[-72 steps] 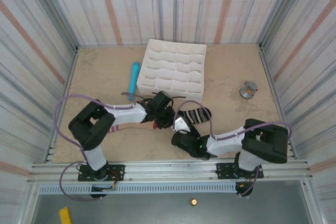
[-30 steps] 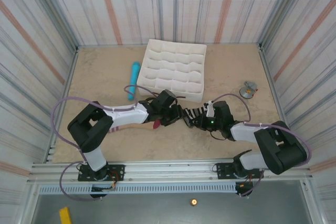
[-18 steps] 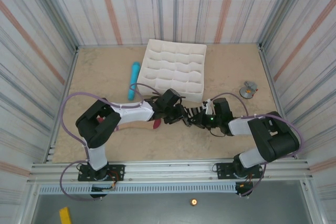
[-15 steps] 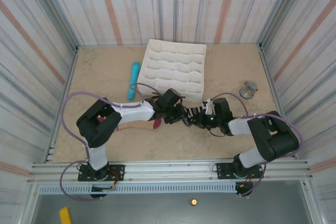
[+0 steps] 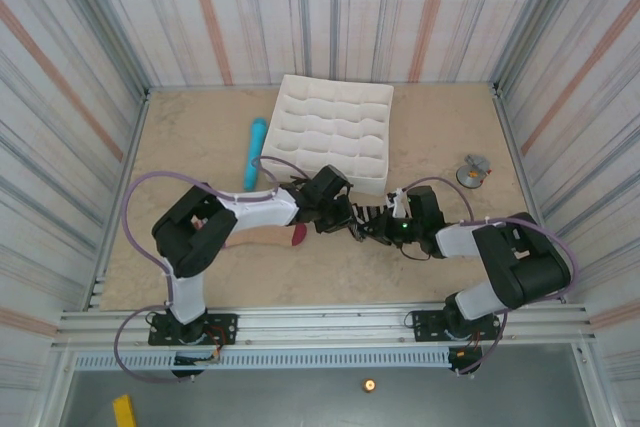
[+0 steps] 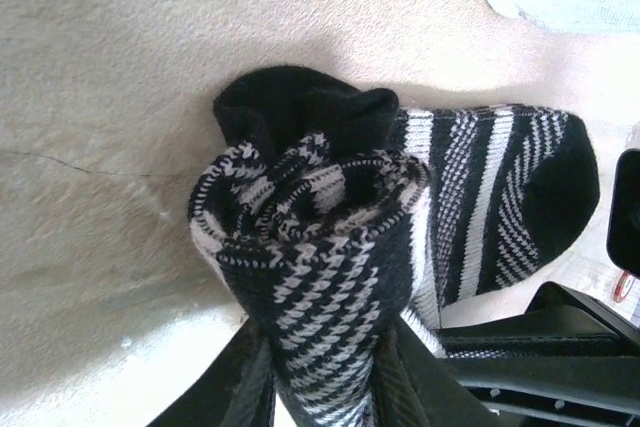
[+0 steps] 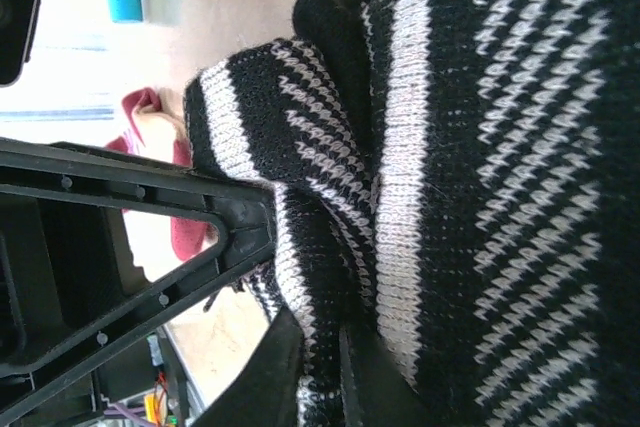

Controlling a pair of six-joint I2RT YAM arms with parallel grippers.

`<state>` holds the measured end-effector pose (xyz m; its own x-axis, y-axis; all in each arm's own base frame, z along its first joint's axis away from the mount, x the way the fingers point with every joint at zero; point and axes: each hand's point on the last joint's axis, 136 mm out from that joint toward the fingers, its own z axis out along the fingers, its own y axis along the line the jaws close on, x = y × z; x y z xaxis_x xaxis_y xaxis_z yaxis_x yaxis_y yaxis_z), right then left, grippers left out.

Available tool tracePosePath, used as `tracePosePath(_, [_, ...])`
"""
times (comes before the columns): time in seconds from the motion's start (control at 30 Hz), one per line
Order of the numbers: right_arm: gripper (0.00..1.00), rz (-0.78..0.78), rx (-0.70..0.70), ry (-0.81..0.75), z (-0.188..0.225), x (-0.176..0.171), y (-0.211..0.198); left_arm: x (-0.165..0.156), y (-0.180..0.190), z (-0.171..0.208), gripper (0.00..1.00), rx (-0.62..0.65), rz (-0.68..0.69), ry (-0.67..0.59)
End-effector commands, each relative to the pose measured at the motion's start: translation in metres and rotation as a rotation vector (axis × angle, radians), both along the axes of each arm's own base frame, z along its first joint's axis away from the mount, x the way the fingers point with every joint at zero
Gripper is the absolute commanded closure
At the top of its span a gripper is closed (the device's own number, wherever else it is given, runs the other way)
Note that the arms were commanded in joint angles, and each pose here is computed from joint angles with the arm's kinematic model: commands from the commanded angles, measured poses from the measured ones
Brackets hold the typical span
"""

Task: Roll the socks

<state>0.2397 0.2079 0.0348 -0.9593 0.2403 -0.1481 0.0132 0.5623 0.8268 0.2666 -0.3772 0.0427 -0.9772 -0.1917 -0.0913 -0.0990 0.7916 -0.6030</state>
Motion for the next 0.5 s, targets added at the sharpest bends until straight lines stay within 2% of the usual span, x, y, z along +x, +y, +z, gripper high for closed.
tracePosePath(0.0, [0.75,-0.001,-0.101,0.119,-0.023,-0.024,-0.016,0.001,0.030,-0.030,0.88,0.141,0.052,0.055])
tracePosePath(0.13, [0.62,0.027,-0.136,0.042,-0.004,-0.018,-0.014,0.003,0.035,-0.028,1.00,0.155,0.056,0.058])
tracePosePath(0.33, [0.44,0.083,-0.255,-0.123,0.031,-0.014,-0.008,-0.002,0.040,-0.020,1.00,0.166,0.055,0.069])
tracePosePath(0.47, [0.39,0.108,-0.360,-0.259,0.050,-0.016,-0.006,-0.009,0.047,-0.014,1.00,0.166,0.064,0.080])
